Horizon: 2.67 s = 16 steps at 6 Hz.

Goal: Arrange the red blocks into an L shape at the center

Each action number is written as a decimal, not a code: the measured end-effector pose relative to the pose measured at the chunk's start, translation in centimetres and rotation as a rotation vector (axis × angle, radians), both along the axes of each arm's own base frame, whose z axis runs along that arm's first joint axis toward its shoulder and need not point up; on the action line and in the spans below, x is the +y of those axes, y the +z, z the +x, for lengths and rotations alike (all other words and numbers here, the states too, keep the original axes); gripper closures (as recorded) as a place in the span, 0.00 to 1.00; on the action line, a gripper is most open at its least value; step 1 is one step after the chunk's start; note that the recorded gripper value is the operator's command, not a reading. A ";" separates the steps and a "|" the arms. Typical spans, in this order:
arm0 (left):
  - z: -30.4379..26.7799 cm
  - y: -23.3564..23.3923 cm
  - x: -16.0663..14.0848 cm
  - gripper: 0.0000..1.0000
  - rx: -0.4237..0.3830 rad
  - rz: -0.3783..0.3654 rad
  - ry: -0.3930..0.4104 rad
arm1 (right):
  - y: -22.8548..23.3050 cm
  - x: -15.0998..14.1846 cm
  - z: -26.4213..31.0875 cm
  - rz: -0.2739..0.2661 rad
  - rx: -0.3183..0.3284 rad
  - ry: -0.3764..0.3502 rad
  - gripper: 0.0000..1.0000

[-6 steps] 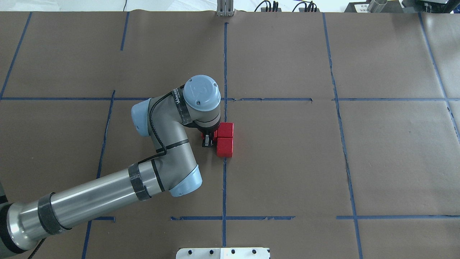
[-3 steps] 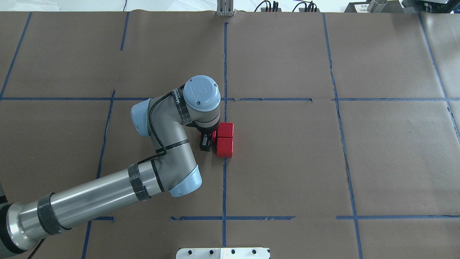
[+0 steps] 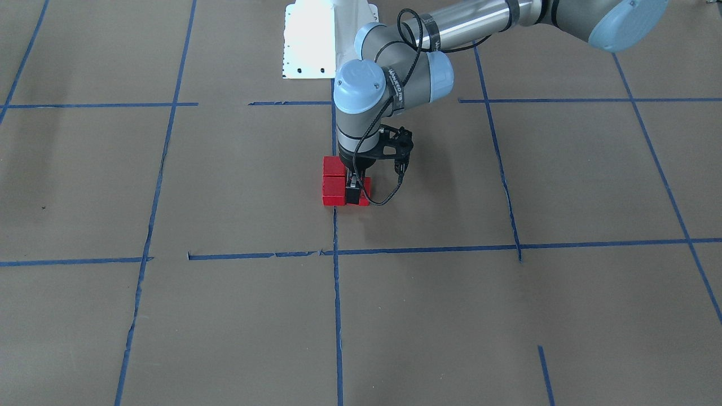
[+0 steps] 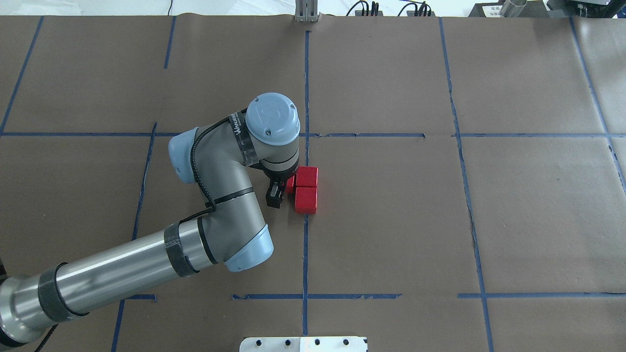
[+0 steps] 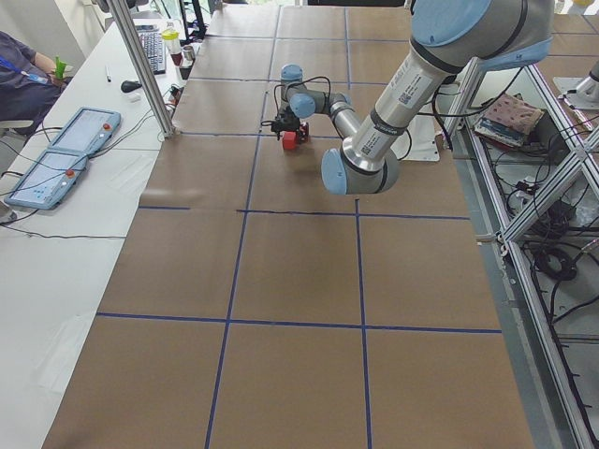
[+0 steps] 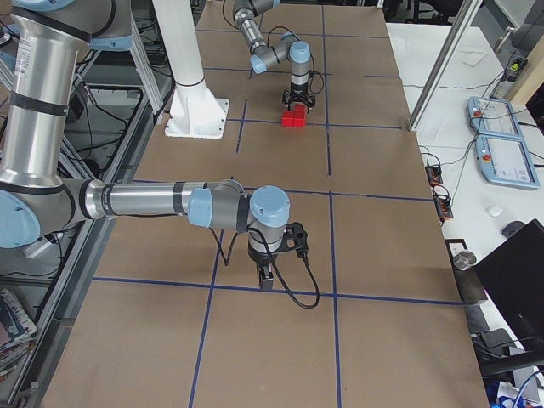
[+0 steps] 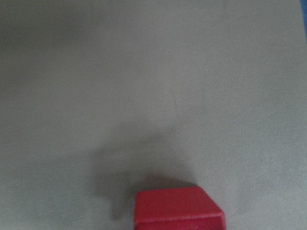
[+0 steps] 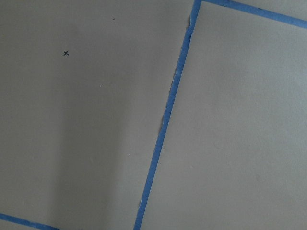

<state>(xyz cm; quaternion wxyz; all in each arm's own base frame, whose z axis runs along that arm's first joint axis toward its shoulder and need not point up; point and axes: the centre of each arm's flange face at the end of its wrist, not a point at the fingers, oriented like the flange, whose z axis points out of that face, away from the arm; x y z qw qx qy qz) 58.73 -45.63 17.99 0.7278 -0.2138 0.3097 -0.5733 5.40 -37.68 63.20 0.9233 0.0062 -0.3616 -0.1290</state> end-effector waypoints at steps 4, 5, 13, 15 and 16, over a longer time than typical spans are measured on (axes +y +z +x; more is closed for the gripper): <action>-13.9 2.8 3.6 0.00 0.001 0.346 0.373 | 0.2 0.1 0.0 -0.011 -0.001 0.008 0.00; -16.6 5.7 3.5 0.00 -0.029 0.487 0.529 | 0.2 0.1 0.0 -0.019 -0.001 0.016 0.00; -56.8 35.3 -4.3 0.00 -0.050 0.964 1.145 | 0.2 0.0 0.0 -0.023 0.000 0.021 0.00; -63.2 42.8 -1.1 0.00 0.002 0.929 1.112 | 0.1 0.0 0.0 -0.022 0.000 0.021 0.00; -63.9 44.2 0.0 0.00 0.015 0.905 1.098 | 0.1 0.0 0.0 -0.022 0.000 0.021 0.00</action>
